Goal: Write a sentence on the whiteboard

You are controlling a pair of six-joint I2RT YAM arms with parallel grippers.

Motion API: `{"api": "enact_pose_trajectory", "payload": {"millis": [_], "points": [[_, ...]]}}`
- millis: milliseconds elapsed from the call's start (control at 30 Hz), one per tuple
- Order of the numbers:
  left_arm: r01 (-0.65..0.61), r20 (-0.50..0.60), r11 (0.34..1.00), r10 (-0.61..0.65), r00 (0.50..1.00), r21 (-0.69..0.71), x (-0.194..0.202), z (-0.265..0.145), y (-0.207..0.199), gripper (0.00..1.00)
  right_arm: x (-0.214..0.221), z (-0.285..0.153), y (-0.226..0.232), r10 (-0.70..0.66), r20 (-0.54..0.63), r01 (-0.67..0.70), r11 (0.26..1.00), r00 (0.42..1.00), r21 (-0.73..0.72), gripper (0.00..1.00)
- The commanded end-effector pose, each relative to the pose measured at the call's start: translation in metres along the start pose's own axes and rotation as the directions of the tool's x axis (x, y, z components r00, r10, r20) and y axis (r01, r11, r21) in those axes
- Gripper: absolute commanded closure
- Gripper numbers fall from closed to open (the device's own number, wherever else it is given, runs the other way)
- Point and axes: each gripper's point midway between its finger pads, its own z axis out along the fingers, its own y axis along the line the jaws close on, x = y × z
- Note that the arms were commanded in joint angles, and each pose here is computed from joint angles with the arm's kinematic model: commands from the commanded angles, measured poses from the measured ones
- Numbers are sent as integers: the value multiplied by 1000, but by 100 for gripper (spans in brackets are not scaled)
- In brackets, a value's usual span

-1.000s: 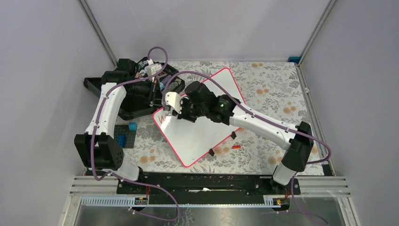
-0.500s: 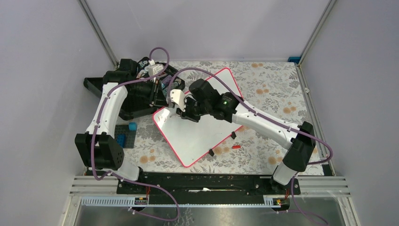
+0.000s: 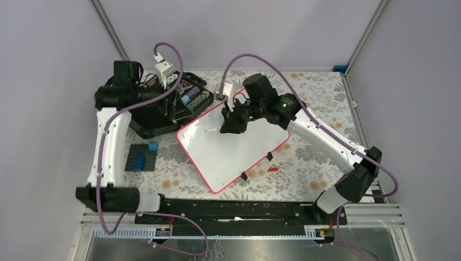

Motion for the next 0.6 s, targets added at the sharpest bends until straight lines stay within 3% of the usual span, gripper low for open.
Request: {"api": "enact_pose_trajectory", "payload": {"millis": [0,167,400,567], "points": [[-334,110,942,334,936,-22,-23,-27,-56,12,-28,-18,13,181,72,-172,979,981,-112,100],[-476,54,878,478,877,-45,-8,-13,-82,14,-43,-18,22,325,89,-304,933,942,-193,100],[-554,-37,832,553,832,-26,-2,2,-89,17,-58,-14,26,415,95,-382,890,905,-248,100],[-584,-114,812,582,805,12,16,18,-87,28,-66,-15,30,453,95,-411,864,886,-290,100]]}}
